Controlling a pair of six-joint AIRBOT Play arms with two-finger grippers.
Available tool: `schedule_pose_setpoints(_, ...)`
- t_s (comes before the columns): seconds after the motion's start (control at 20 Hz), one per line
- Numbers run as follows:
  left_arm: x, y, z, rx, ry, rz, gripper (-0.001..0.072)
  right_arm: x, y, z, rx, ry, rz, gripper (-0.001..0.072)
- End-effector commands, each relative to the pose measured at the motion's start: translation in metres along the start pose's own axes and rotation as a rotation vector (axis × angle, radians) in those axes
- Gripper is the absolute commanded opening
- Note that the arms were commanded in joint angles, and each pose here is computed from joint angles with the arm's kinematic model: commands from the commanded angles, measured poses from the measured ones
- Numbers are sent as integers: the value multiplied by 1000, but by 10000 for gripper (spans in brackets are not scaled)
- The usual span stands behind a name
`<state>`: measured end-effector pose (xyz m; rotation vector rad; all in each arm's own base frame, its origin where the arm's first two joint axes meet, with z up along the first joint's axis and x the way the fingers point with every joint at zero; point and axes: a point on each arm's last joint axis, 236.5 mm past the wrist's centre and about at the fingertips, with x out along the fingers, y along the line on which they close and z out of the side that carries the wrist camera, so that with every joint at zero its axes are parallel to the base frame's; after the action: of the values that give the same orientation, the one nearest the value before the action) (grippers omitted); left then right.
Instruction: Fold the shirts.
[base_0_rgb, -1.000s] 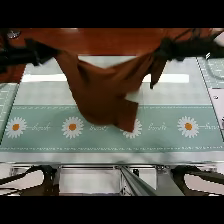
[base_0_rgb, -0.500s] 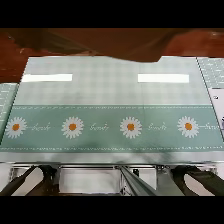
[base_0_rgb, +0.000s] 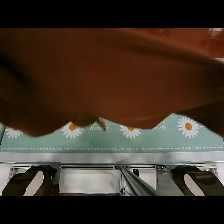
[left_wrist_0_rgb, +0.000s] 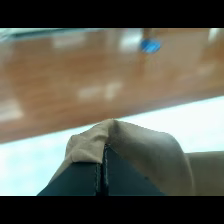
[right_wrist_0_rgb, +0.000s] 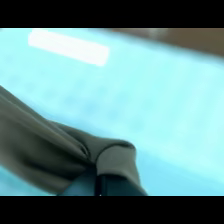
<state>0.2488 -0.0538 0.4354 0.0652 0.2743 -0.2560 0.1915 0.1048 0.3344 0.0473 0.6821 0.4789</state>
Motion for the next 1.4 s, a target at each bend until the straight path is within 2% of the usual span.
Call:
schedule_pose_setpoints(0.0,15,34,-32,71,129,159,23,43,-12,-87,129,226,16,34)
schedule_pose_setpoints(0.2,127,43,-110,46,354,141,23,125,-47,-139,271,313,0,34)
schedule_pose_setpoints(0.4,236,45,-199,-87,549,119,23,205,-102,-154,383,341,-92,35)
schedule_pose_setpoints(0.6,309,30,-247,-251,591,68,24,292,-154,-158,481,342,-154,35)
schedule_pose_setpoints(0.9,353,-1,-272,-456,591,-25,25,392,-192,-123,773,326,-14,35)
schedule_pose_setpoints(0.95,355,-4,-277,-467,604,-31,28,400,-195,-109,819,308,24,61)
schedule_pose_setpoints(1.0,354,-4,-280,-469,614,-32,119,404,-197,-97,848,297,64,305)
schedule_pose_setpoints(1.05,353,-4,-283,-465,629,-32,422,403,-197,-86,860,298,104,543)
schedule_pose_setpoints(1.1,348,0,-288,-461,658,-24,714,395,-199,-76,845,303,131,612)
schedule_pose_setpoints(1.25,306,22,-320,-339,866,-52,703,343,-221,-69,796,354,143,612)
schedule_pose_setpoints(1.35,270,57,-348,-297,1023,-6,702,296,-242,-99,736,466,64,612)
